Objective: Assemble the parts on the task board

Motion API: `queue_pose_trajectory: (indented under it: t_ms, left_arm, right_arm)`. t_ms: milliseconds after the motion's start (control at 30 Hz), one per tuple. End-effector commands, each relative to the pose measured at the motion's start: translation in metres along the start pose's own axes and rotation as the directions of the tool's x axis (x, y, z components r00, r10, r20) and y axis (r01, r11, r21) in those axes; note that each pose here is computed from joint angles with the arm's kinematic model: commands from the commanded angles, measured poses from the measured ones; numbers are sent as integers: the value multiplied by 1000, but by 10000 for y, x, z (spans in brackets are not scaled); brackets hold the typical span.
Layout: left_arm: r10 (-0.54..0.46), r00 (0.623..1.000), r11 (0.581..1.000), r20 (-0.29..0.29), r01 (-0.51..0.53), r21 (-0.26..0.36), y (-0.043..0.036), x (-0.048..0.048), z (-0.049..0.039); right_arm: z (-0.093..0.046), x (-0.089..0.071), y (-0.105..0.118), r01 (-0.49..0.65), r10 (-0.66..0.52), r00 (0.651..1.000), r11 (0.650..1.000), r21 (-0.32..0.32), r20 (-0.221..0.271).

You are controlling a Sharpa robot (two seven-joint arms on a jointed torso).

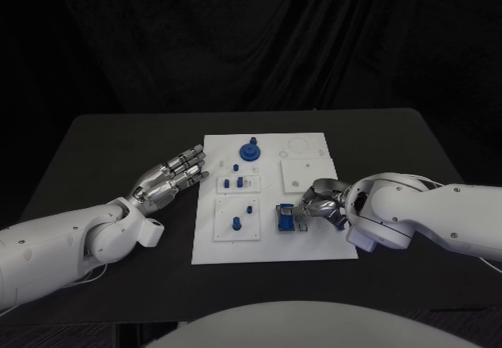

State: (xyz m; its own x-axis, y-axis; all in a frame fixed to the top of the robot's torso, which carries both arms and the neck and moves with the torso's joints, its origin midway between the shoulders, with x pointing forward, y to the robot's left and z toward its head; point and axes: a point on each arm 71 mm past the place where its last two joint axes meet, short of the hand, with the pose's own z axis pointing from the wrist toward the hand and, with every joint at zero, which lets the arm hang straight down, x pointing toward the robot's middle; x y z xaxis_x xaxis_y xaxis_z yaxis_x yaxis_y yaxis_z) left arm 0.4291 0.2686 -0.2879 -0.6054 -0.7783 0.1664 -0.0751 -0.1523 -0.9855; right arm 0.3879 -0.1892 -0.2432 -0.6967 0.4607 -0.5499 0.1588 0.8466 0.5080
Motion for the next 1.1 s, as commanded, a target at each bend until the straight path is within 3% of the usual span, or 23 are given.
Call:
queue_pose_trajectory:
  t_ms: [33, 267, 367, 433, 567, 667, 833, 967, 1100]
  left_arm:
    - [-17, 1000, 995, -12, 18, 93, -59, 21, 9]
    - [-17, 1000, 996, -12, 18, 92, -55, 15, 9]
    - [-17, 1000, 996, -12, 18, 92, -56, 13, 6]
    - [-17, 1000, 996, -11, 18, 93, -58, 10, 2]
    - [-15, 1000, 995, -7, 16, 95, -62, 0, -11]
    - [-14, 1000, 995, -4, 14, 96, -64, -9, -21]
    - [-11, 1000, 995, 0, 11, 97, -67, -17, -30]
    - [-10, 1000, 995, 1, 10, 97, -66, -20, -30]
    - [-10, 1000, 995, 1, 10, 96, -62, -19, -26]
  right_arm:
    - [4, 25, -18, 12, -12, 1000, 1000, 17, -25]
    - [6, 21, -10, 10, -10, 1000, 1000, 5, -17]
    - [-6, -3, 6, 16, -16, 1000, 1000, -26, 21]
    - [-26, -39, 28, 30, -25, 997, 997, -68, 75]
    - [-111, -137, 88, 91, -47, 972, 980, -180, 231]
    - [-226, -219, 140, 186, -74, 924, 945, -270, 376]
    - [-404, -299, 190, 347, -112, 829, 871, -346, 548]
    - [-454, -301, 182, 432, -171, 786, 839, -330, 594]
    - [-443, -233, 114, 489, -246, 765, 823, -289, 595]
